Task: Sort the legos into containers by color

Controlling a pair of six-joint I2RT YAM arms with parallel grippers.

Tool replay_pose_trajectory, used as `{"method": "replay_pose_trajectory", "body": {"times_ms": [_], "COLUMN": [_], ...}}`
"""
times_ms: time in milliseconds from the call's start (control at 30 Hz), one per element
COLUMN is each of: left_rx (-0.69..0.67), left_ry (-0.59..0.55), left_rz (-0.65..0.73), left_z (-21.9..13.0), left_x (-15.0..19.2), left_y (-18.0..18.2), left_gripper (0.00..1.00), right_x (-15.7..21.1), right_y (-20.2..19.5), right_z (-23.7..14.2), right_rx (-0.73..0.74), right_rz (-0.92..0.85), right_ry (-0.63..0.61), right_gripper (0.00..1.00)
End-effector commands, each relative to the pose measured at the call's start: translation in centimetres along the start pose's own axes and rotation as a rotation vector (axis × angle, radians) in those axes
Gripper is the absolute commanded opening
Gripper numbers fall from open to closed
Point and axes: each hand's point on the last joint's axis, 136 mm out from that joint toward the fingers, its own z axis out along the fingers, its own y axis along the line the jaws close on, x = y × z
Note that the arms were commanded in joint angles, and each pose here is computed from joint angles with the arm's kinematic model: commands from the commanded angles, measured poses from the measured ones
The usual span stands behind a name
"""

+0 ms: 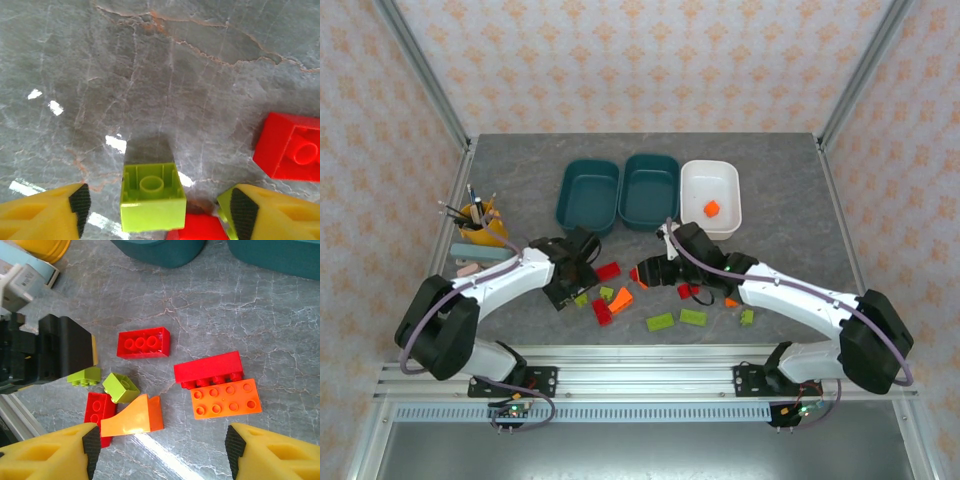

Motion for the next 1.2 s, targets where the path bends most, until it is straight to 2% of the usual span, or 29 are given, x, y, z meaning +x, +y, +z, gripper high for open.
{"method": "replay_pose_trajectory", "body": {"times_ms": [0,133,233,367,433,633,700,867,1033,1167], "left_rx": [-0.014,-0.027,-0.021,-0.019,-0.018,-0.001,0.007,0.053,0.058,0.033], "left_ry": [0.029,0.044,0.041,0.037,0.033,-0.031,-0.082,-0.169,-0.200,-0.217], "left_rz": [-0.021,-0.029,-0.019,-0.014,-0.012,0.024,0.068,0.134,0.193,0.233], "left_z": [1.6,2.6,2.7,2.8,2.8,0.0,-2.4,-7.8,-9.4,-8.4], "left_x": [0.5,0.9,0.7,0.7,0.6,-0.8,-2.1,-6.4,-11.3,-15.2], "left_y": [0.5,0.8,0.4,0.4,0.4,-0.4,-1.4,-4.7,-8.8,-12.3], "left_gripper": [0.71,0.68,0.62,0.43,0.37,0.36,0.36,0.35,0.35,0.35], "right_x": [-1.7,-1.8,-1.8,-1.9,-2.0,-2.8,-3.9,-8.8,-12.8,-14.9], "right_y": [1.3,1.0,0.9,0.8,0.8,0.9,1.3,2.2,1.8,-0.4], "right_z": [-0.5,-0.6,-0.4,-0.2,-0.2,-0.7,-1.3,-3.7,-4.3,-3.5], "right_rx": [-0.027,-0.012,-0.006,0.000,0.001,0.013,0.017,0.034,0.061,0.103], "right_rz": [-0.008,-0.001,0.005,0.012,0.015,0.014,0.008,0.040,0.113,0.199], "right_ry": [-0.044,-0.049,-0.052,-0.050,-0.054,-0.075,-0.103,-0.269,-0.361,-0.358], "right_gripper": [0.68,0.68,0.68,0.67,0.67,0.67,0.67,0.68,0.69,0.69]}}
